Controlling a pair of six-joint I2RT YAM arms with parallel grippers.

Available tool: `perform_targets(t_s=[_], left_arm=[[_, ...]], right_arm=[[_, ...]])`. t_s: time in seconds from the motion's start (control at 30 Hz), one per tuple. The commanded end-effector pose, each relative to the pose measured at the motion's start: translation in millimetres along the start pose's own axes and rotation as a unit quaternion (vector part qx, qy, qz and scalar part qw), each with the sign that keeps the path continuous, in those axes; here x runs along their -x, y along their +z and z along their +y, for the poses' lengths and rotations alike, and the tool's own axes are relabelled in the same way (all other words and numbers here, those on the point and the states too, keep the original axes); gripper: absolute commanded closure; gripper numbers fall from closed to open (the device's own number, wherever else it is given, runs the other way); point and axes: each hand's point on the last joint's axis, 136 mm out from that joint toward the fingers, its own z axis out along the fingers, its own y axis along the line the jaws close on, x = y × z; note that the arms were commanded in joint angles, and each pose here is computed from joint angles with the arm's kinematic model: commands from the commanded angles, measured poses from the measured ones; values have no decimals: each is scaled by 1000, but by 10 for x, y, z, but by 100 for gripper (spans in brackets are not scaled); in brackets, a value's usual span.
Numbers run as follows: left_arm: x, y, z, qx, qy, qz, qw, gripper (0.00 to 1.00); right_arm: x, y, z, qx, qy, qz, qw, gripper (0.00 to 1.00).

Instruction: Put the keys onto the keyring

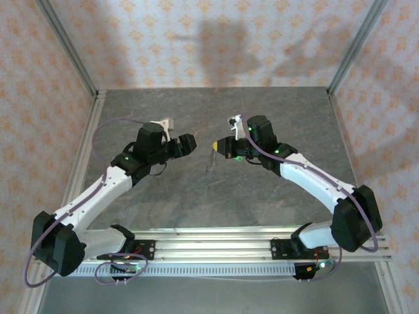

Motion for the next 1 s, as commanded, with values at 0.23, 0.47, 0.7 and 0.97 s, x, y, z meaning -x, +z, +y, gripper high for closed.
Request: perform_targets(t_s=[0.23,0.47,0.7,0.97], left_arm=[[102,-69,221,59,-2,-34,998,20],[77,-51,264,65,1,-31,997,20],[37,16,180,34,6,-22,999,39],[139,-35,-243,-67,20,-30,997,50]], right_arm=[[3,435,-257,-6,32,-12,999,100],[-216,586,-380,-7,38,7,999,100],[-87,461,-134,42,10,-5,999,100],[326,84,412,142,-25,-29,989,100]])
